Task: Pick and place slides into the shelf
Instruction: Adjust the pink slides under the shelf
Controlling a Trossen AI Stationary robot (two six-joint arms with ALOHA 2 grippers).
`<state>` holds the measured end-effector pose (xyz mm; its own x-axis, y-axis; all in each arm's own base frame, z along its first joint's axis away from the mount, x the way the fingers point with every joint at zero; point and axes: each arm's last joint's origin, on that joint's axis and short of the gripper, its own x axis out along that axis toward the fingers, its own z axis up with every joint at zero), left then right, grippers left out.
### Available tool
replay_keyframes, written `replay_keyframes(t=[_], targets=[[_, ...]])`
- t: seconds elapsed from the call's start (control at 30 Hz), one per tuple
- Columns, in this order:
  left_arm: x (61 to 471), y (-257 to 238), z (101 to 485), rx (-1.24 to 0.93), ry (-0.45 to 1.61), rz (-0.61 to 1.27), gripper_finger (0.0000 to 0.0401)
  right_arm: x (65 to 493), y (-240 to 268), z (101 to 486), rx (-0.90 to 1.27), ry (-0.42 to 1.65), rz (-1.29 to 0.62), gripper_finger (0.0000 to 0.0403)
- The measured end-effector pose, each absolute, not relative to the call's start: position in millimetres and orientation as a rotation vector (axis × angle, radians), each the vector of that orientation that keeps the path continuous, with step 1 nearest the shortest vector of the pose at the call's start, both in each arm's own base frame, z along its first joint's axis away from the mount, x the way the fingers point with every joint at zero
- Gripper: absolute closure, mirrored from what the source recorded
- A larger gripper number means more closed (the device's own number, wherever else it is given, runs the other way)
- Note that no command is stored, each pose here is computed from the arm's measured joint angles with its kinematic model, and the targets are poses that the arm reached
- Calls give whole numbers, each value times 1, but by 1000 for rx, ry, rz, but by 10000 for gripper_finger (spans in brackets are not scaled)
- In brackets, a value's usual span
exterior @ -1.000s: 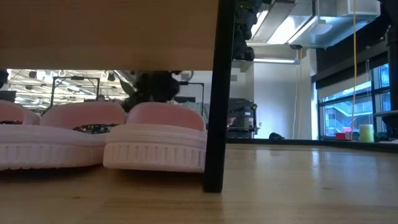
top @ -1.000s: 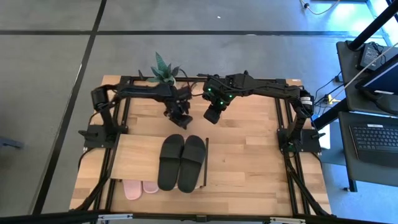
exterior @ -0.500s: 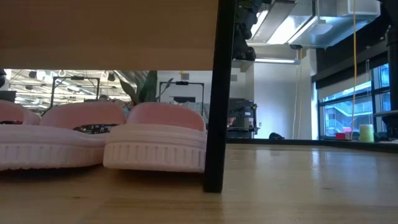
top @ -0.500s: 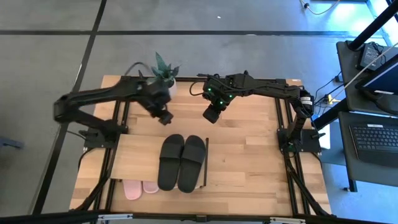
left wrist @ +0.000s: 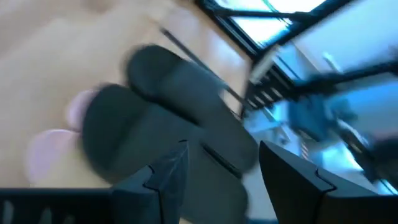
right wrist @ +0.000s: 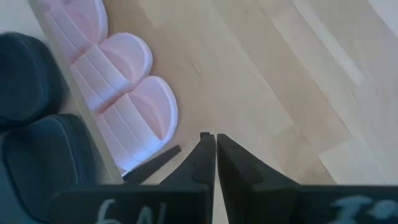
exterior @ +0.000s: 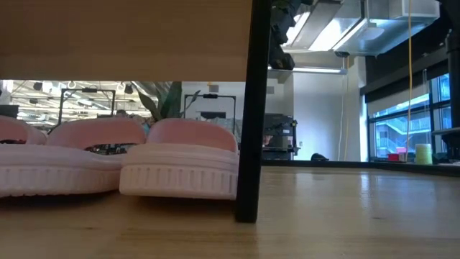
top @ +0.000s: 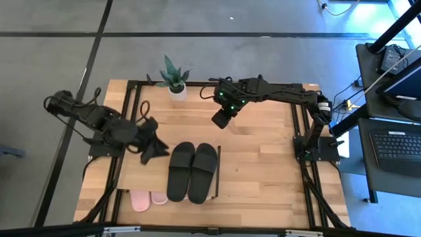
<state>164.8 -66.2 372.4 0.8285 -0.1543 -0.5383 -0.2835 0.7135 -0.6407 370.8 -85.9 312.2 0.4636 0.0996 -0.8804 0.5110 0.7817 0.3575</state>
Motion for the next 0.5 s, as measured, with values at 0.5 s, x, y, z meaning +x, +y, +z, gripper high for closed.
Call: replay_keyframes(t=[0.5], targets=[[152, -187, 359, -843, 954, -552, 216, 372, -86, 313, 668, 1062, -284, 384]])
